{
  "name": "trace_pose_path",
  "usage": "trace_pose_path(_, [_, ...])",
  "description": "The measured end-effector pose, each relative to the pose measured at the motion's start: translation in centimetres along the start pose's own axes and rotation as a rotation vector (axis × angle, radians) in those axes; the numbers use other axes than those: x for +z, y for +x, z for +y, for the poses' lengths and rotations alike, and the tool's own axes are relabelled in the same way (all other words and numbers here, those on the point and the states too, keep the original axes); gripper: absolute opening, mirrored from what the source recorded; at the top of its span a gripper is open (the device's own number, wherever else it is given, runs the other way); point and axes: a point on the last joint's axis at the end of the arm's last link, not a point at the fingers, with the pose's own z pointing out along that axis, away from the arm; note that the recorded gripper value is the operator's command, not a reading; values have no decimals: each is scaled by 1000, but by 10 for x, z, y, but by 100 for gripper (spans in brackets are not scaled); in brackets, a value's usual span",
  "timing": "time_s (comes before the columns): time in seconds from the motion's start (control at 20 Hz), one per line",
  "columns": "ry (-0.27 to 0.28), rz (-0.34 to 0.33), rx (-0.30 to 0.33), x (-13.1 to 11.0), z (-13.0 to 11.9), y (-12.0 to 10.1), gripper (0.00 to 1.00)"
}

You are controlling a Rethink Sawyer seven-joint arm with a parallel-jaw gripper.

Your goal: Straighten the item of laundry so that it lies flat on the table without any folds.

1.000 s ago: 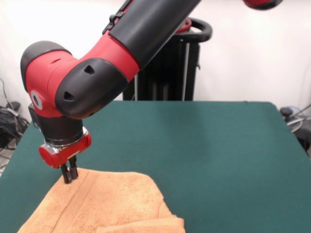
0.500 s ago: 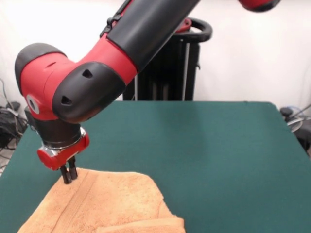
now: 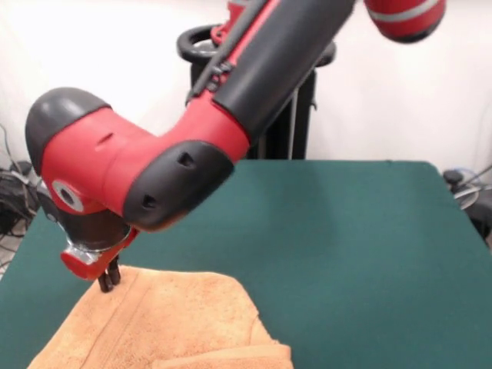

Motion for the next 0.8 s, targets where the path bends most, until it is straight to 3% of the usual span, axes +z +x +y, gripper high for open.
trace_pose_path(0.35, [-29, 104, 21, 1, -4, -14, 0])
trace_pose_path(0.8, [-68, 188, 26, 2, -8, -24, 0])
